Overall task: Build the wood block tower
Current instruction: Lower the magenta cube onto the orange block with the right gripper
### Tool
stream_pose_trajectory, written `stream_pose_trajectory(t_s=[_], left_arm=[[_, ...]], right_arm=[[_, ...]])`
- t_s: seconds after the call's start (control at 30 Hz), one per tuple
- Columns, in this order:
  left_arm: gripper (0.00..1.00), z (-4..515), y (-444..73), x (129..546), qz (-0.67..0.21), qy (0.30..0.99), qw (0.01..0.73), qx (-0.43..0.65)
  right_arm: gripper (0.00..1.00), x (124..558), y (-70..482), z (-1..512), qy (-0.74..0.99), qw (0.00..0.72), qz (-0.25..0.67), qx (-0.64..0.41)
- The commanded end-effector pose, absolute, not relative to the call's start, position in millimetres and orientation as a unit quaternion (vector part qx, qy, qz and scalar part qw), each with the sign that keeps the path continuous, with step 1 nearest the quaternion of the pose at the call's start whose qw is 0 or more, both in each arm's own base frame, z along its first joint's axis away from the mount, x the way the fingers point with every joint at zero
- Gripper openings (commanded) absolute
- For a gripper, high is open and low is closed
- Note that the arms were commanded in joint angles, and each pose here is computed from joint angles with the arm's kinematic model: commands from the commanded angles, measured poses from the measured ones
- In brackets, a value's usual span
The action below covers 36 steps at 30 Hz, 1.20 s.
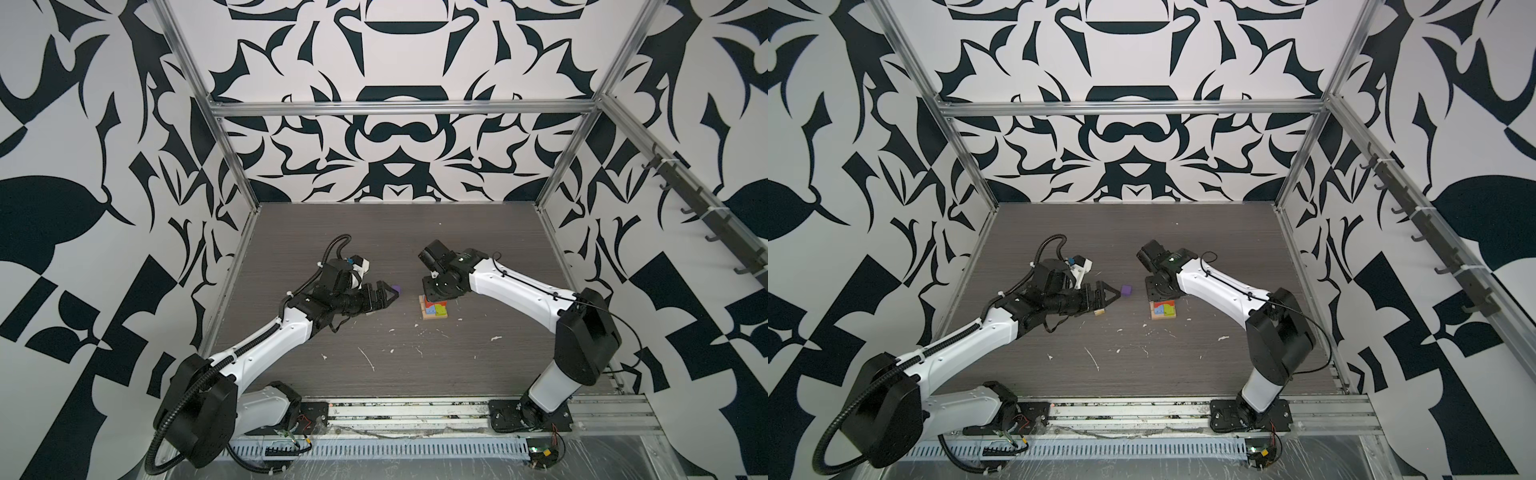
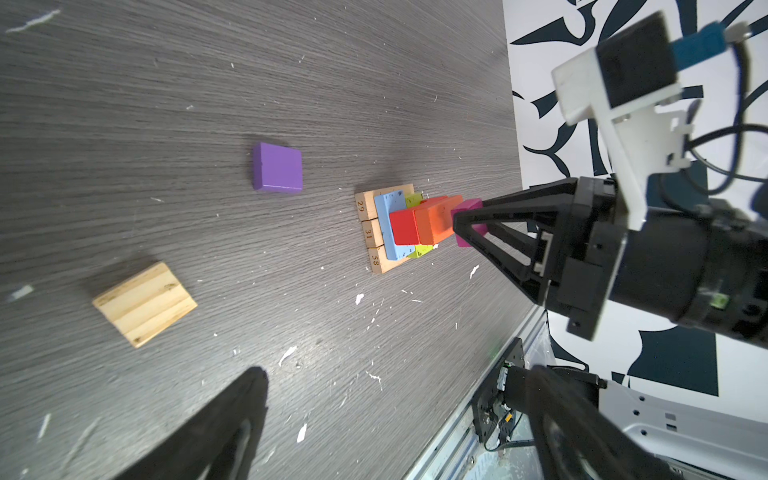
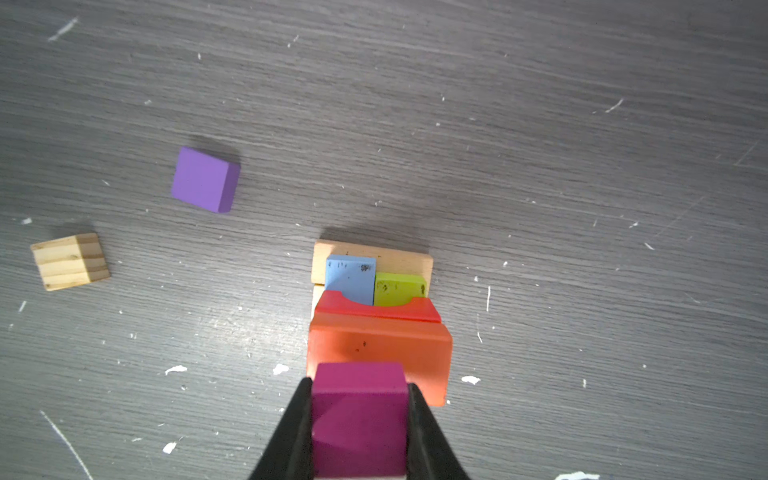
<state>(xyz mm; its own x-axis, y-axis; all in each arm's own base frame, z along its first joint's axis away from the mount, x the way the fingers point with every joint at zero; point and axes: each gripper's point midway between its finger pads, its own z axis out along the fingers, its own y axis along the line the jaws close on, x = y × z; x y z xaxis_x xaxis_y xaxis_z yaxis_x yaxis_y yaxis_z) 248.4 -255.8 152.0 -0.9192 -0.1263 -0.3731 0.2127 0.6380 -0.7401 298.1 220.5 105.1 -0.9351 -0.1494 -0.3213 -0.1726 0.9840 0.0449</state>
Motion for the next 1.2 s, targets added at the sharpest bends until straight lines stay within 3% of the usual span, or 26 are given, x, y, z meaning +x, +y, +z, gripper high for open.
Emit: stream_pose_trajectory(t_s=[0.0, 1.17], left_arm=[[1.00, 160.2, -257.7, 246.3, -0.435, 0.876, 0.205, 0.029], [1.00, 156.4, -257.0, 245.4, -0.434, 0.878, 0.201, 0.027]], right_arm=[[0.29, 300.5, 217.7, 105.8, 0.983, 0.165, 0.033, -0.075], [0.30, 305.0, 213.7, 109.0, 0.981, 0.184, 0.033, -0.048]])
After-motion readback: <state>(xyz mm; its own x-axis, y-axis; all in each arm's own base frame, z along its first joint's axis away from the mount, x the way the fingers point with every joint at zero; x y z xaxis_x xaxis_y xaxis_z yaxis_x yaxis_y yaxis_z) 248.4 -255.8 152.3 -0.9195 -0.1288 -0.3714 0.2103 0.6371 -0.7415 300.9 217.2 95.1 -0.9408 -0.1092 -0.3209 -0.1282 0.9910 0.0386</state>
